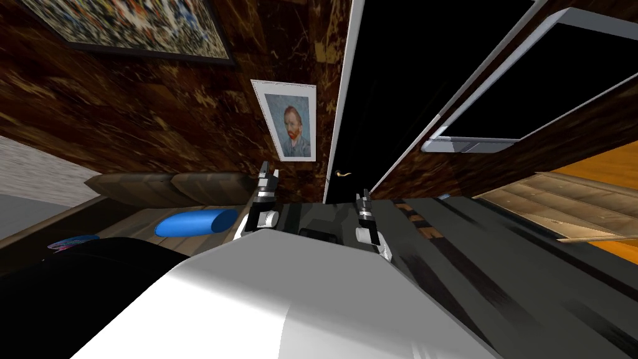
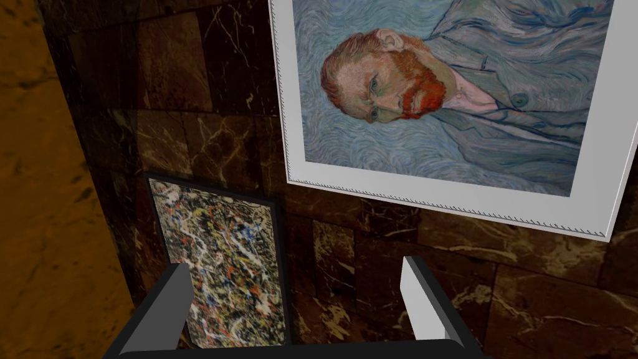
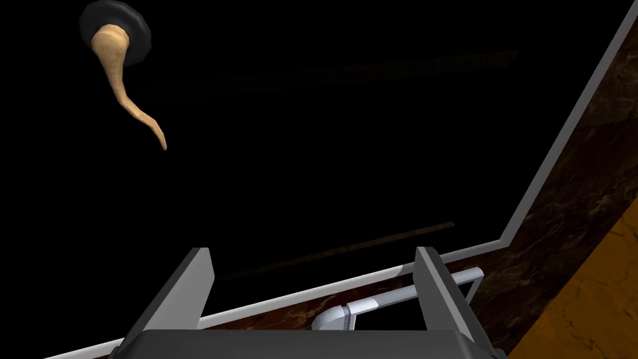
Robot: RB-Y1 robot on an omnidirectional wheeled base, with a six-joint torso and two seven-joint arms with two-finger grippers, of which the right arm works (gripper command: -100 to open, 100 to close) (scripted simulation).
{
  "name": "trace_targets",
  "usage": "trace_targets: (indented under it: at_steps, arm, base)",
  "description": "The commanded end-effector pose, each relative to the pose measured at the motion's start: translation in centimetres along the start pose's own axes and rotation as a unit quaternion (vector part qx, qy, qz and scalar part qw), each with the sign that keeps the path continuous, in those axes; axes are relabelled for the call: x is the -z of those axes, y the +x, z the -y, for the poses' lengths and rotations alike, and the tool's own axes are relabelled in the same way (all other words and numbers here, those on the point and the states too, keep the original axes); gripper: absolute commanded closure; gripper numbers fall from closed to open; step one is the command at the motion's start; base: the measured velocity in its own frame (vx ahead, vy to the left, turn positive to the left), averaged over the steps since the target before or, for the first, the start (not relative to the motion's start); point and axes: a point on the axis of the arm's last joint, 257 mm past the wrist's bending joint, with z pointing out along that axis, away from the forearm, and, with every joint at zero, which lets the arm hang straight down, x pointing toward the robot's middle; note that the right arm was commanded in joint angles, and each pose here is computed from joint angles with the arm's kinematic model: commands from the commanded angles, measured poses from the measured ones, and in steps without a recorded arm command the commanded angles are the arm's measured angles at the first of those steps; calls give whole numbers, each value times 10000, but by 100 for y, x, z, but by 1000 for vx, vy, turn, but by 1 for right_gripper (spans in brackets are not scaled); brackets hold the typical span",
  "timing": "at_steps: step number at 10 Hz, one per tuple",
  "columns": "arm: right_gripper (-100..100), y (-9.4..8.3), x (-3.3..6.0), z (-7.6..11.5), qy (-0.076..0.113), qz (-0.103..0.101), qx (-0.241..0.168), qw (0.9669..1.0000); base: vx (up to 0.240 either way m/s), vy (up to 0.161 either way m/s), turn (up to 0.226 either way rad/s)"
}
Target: Pull the door open
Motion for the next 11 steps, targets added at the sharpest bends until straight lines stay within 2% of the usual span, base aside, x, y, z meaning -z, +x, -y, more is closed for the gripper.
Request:
trace_targets:
  at_steps: [1,4,7,11]
  arm:
    - [-100,-44,26,142,128,-10,41,9999]
    - [-100,-112,57,345,313,-28,108,9994]
    - [-100,-227,114,622,576,-45,212,9981]
    - [-100,-351,179,863,819,-49,315,9961]
  base:
    - [60,6,82]
    - [88,9,105]
    - [82,0,114]
    - [84,2,92]
